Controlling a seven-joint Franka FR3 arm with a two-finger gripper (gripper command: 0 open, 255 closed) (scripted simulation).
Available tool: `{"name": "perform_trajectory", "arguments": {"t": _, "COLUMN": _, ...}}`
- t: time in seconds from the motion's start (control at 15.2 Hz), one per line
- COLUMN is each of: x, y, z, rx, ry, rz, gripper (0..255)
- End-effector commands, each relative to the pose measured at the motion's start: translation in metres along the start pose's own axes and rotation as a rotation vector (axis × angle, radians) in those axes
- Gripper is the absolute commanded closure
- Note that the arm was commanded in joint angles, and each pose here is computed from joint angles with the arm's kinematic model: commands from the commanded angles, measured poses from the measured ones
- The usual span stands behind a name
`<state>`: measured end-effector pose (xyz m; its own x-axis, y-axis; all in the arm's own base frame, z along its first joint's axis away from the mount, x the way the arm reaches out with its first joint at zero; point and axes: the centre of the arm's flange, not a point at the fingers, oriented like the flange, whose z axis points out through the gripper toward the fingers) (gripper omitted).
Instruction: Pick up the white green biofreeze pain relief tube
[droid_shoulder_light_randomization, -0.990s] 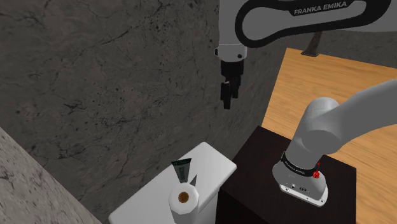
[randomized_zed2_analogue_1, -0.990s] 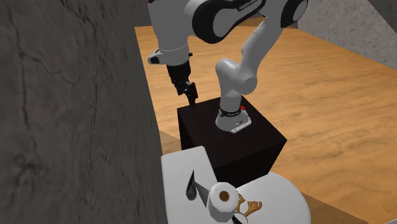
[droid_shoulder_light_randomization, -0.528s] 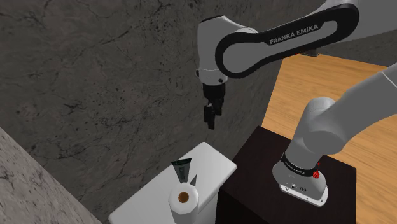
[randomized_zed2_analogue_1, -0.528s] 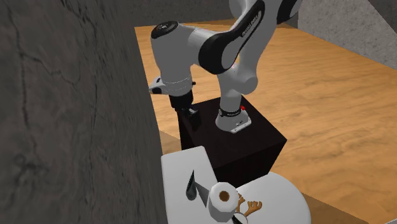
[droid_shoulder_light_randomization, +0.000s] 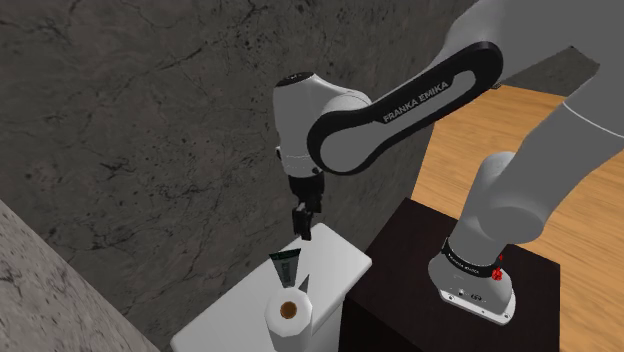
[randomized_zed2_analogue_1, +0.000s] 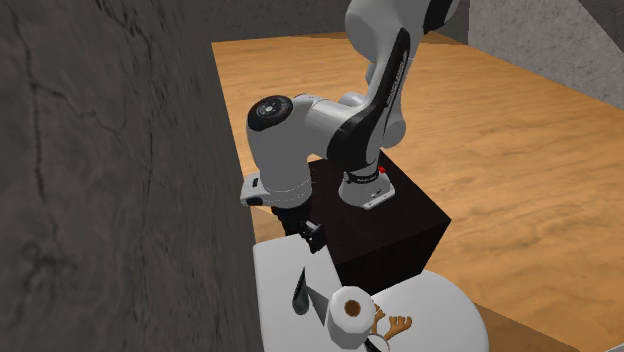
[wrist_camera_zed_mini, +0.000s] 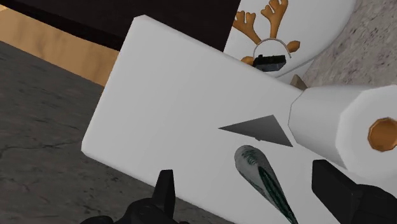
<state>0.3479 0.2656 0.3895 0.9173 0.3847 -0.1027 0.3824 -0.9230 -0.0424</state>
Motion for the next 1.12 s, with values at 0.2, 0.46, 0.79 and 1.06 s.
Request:
{"name": "perform_trajectory", "arguments": {"t": 0.2, "x": 0.024, "y": -0.037, "z": 0.036, "rx": -0.010, "ry": 0.004, "rz": -0.055, "gripper": 0}}
{"name": "perform_trajectory", "arguments": {"t": 0.46, "x": 0.026, "y": -0.036, "z": 0.057, "rx": -0.010, "ry": 0.004, "rz": -0.055, "gripper": 0}}
{"name": "perform_trajectory", "arguments": {"t": 0.79, "x": 0.027, "y": -0.035, "z": 0.070, "rx": -0.010, "ry": 0.004, "rz": -0.055, "gripper": 0}}
{"name": "perform_trajectory", "arguments": {"t": 1.06, "x": 0.027, "y": -0.035, "z": 0.071, "rx": -0.010, "ry": 0.004, "rz": -0.055, "gripper": 255}}
